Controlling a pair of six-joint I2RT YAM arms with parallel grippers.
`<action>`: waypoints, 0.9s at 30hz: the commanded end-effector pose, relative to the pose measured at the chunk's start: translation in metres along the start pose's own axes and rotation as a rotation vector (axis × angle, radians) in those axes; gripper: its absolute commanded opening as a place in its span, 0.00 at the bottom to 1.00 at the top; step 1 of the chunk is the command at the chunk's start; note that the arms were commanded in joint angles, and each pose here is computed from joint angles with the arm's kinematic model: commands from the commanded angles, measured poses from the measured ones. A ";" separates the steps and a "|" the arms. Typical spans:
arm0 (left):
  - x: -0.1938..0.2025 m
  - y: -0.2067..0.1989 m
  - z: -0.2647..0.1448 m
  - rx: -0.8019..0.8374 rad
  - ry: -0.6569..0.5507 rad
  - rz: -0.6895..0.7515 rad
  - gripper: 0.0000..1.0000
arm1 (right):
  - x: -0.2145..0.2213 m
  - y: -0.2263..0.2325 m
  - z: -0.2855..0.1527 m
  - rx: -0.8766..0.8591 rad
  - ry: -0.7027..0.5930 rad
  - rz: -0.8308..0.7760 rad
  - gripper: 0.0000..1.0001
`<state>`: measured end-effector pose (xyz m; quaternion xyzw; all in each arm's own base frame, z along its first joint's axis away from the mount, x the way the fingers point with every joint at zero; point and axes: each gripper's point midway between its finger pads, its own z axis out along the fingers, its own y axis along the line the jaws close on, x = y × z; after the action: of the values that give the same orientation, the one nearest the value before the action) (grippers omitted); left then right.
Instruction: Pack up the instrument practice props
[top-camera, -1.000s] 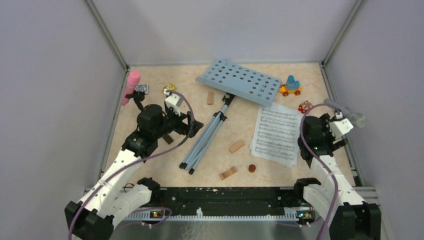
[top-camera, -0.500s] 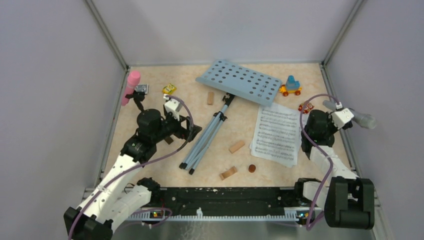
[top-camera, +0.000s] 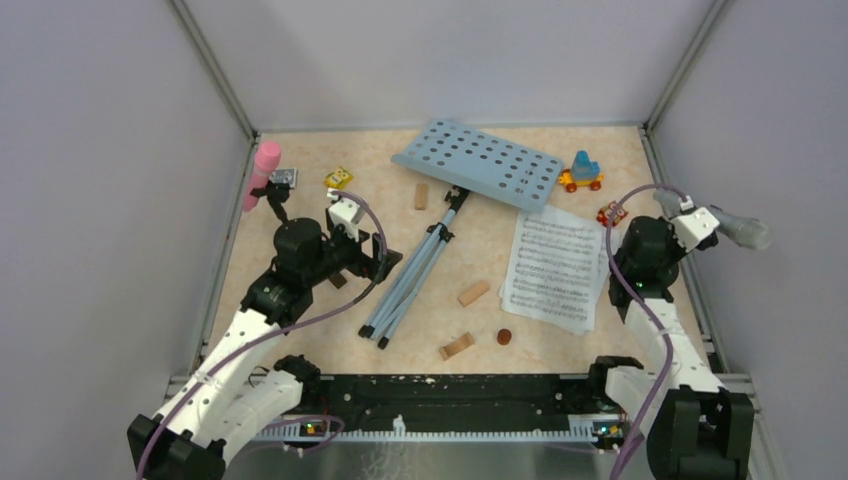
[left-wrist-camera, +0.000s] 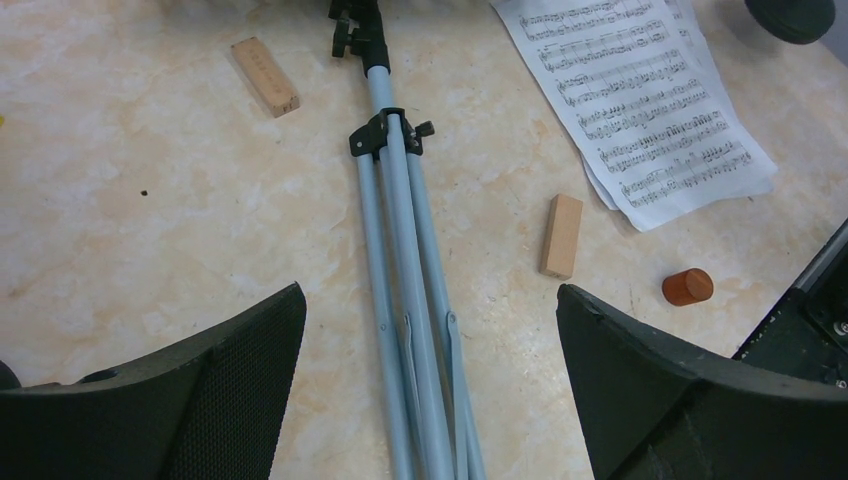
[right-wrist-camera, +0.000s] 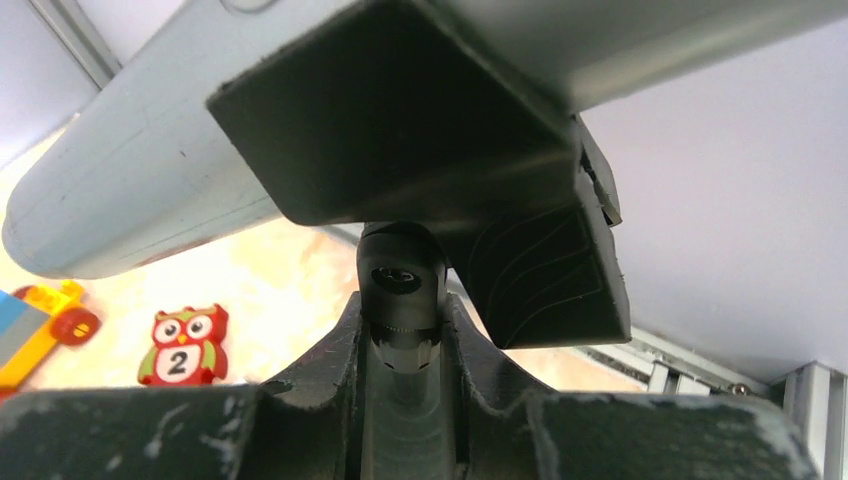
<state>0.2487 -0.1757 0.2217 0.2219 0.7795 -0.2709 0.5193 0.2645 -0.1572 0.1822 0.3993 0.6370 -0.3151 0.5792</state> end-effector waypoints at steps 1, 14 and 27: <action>-0.004 0.002 -0.002 -0.008 -0.025 0.027 0.99 | -0.074 0.005 -0.006 -0.027 -0.121 0.112 0.00; -0.002 0.003 -0.002 -0.015 -0.017 0.021 0.99 | -0.066 0.112 -0.131 -0.577 -0.095 0.043 0.00; -0.008 0.015 -0.011 -0.094 -0.038 0.050 0.99 | -0.011 0.193 -0.338 -1.192 0.001 -0.033 0.00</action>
<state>0.2491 -0.1697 0.2189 0.2230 0.7839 -0.2535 0.5211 0.2696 0.1813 0.2096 -0.0222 0.7444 0.0129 0.6672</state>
